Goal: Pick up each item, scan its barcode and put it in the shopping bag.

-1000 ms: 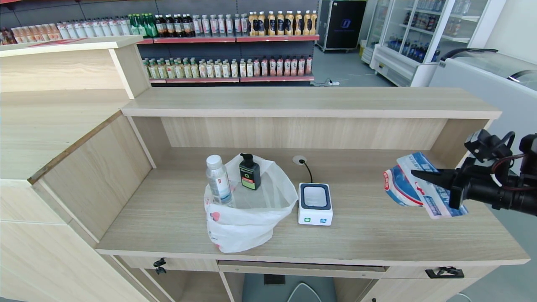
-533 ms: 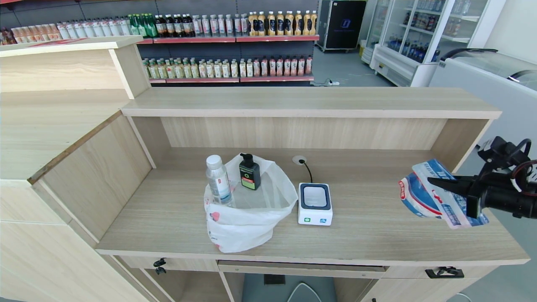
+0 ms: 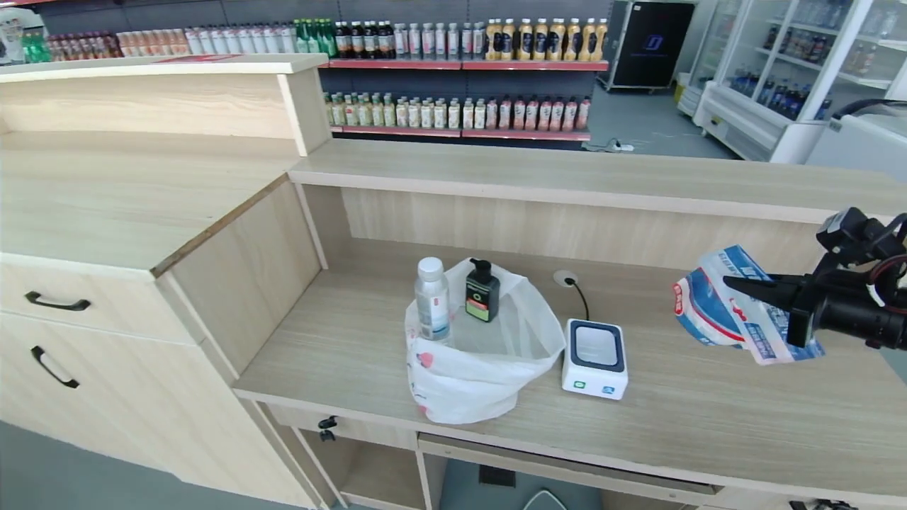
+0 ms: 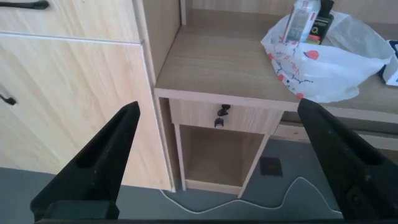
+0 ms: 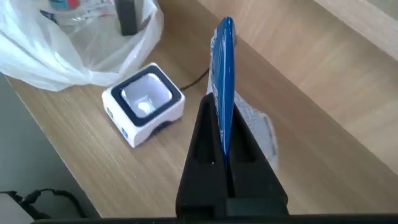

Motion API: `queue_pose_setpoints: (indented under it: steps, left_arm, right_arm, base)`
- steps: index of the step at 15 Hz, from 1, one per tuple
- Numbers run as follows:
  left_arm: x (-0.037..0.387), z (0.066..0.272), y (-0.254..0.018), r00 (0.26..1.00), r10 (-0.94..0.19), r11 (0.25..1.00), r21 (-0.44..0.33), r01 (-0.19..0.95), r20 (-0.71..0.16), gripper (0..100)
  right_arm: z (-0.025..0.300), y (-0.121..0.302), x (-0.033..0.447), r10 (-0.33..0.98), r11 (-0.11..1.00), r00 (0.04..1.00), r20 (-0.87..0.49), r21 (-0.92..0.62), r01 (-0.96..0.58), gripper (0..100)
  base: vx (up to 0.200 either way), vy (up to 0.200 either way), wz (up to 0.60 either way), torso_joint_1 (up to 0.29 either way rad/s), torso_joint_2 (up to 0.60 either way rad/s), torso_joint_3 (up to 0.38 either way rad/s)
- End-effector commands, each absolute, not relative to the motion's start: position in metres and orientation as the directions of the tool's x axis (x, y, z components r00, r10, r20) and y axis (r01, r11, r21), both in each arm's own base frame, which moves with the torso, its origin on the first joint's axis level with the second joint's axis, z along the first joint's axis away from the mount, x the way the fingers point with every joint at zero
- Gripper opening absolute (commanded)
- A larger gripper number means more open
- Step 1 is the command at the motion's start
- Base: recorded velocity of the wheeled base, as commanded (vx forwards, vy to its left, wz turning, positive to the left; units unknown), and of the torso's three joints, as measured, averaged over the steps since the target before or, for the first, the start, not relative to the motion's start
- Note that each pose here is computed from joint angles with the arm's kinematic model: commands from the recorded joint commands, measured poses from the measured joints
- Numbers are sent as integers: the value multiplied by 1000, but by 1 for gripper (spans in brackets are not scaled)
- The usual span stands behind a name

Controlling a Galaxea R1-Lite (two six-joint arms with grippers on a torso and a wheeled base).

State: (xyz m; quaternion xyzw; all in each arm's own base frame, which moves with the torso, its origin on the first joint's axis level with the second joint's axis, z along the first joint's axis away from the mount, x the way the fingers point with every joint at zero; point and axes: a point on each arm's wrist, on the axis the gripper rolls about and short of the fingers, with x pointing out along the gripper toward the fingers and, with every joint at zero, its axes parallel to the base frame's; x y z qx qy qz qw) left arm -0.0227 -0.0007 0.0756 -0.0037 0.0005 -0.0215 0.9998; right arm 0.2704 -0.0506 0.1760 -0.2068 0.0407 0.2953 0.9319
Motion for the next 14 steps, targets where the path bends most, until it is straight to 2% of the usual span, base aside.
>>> queue_pose_setpoints:
  steps: [1, 4, 7, 11, 14]
  left_arm:
    - [-23, 76, -1, 999, -43, 999, -8, 43, 0, 100]
    - [-23, 76, -1, 999, -43, 999, -8, 43, 0, 100]
    - [-23, 76, -1, 999, -43, 999, -8, 43, 0, 100]
    - [-23, 76, -1, 999, -43, 999, -8, 43, 0, 100]
    - [-23, 76, -1, 999, -43, 999, -8, 43, -2, 100]
  right_arm:
    - [179, -41, 275, 561, 723, 807, -187, -363, -587, 0]
    - [182, -23, 281, 585, 713, 793, -169, -358, -602, 0]
    - [179, -6, 290, 614, 725, 772, -163, -270, -634, 0]
    - [167, -2, 296, 625, 719, 756, -195, -232, -655, 0]
    - [154, -4, 300, 622, 739, 750, -226, -148, -658, 0]
  base:
    - [0, 0, 600, -7, -2, 2]
    - [0, 0, 600, 4, 1, 2]
    - [0, 0, 600, 2, -1, -1]
    - [0, 0, 0, 0, 0, 0]
    - [0, 0, 0, 0, 0, 0]
